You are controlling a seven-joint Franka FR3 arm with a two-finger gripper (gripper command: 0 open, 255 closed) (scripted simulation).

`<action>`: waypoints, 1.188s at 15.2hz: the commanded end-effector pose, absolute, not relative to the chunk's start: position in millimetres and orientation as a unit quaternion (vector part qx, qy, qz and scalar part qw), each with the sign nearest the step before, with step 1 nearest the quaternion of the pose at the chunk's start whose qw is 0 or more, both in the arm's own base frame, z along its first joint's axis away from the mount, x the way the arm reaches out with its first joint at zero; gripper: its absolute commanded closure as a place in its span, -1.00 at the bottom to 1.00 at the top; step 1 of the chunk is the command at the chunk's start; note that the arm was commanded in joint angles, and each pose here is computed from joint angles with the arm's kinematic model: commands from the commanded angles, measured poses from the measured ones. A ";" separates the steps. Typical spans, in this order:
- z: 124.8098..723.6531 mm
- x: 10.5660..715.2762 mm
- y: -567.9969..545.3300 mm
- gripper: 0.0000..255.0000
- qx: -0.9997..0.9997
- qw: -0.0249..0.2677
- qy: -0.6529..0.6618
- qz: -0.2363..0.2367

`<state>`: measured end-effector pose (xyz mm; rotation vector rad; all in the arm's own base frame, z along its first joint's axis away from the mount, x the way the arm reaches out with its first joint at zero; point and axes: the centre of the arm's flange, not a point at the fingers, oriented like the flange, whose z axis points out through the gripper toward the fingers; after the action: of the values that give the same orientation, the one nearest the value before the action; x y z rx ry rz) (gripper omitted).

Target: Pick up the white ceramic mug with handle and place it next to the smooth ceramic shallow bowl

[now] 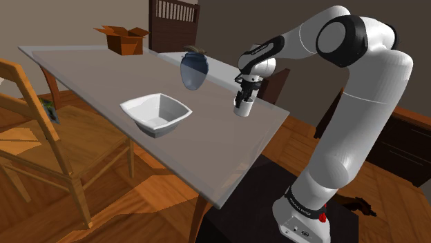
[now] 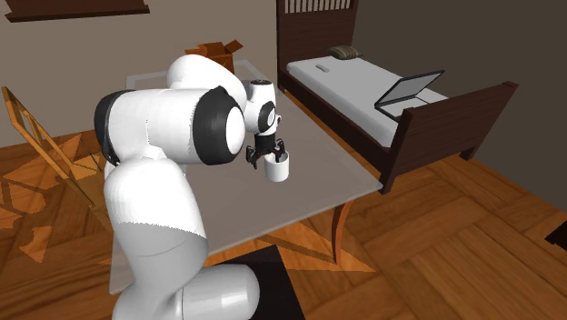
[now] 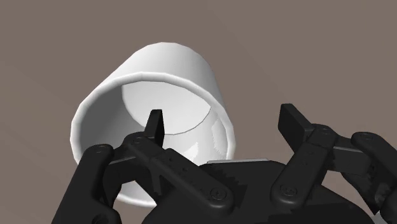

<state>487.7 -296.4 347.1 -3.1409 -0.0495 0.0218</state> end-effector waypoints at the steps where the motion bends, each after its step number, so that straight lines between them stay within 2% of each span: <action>1: 343.6 486.5 -295.8 -1.00 -1.000 0.000 -0.016 0.007; 7: 343.6 486.5 -295.8 -1.00 -1.000 0.000 -0.016 0.007; 8: 343.6 486.5 -295.8 1.00 -1.000 0.000 -0.016 0.007; 18: 348.9 486.5 -295.8 1.00 -1.000 0.000 -0.016 0.007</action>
<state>486.4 -295.4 346.3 -3.1411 -0.0496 0.0207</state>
